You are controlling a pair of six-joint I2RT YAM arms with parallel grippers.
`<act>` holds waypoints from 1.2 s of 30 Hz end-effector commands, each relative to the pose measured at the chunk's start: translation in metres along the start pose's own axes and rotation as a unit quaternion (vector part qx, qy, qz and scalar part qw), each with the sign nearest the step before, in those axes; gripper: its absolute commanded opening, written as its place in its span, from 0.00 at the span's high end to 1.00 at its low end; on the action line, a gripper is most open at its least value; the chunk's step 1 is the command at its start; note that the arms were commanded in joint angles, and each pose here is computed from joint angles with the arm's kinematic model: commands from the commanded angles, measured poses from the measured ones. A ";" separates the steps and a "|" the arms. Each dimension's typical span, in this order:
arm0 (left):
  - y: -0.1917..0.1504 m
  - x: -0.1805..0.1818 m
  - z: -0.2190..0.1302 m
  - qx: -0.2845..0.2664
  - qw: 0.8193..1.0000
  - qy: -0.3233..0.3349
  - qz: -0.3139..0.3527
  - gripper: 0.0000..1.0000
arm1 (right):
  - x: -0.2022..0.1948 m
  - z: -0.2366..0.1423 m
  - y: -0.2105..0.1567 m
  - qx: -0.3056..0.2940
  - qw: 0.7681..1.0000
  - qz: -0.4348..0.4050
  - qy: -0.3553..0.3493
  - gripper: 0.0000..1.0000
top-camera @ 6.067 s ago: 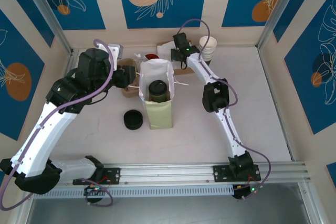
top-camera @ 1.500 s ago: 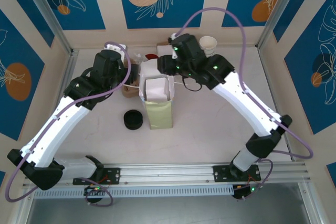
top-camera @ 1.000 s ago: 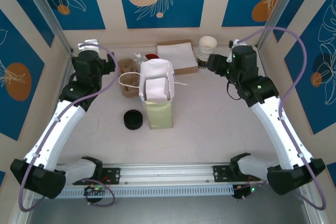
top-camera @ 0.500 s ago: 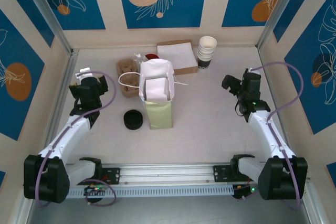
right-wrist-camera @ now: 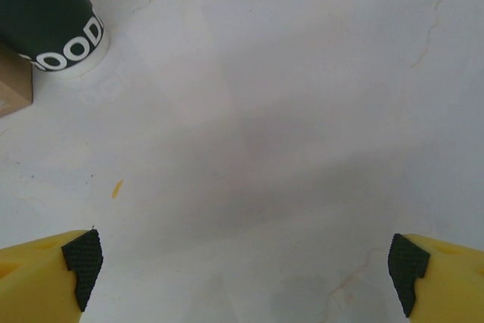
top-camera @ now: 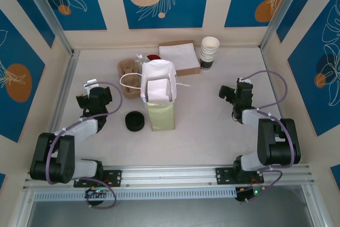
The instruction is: Pack the takeout coffee
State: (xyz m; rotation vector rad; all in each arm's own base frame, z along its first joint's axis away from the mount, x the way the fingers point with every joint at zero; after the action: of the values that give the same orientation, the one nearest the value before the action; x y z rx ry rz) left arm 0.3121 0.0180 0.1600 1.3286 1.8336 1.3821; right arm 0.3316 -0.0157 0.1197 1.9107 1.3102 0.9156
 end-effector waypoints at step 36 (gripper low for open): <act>-0.036 -0.042 0.013 -0.047 0.983 -0.166 0.066 0.00 | 0.029 -0.004 -0.010 -0.080 0.983 -0.085 0.143 0.01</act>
State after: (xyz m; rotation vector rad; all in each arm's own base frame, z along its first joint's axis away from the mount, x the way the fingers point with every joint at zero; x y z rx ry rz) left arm 0.3241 -0.0140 0.1096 1.5689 1.5047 1.1978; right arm 0.3267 0.0152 0.1102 1.6209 1.4974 1.1758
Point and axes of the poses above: each hand's point on the last joint's axis, 136 mm out from that joint toward the fingers, its own z axis out along the fingers, its own x axis along the line the jaws close on, y = z × x, the point moved 7 cm from there along -z, back along the fingers, and after that the axes turned 3 degrees about z, right-handed, at the moved point
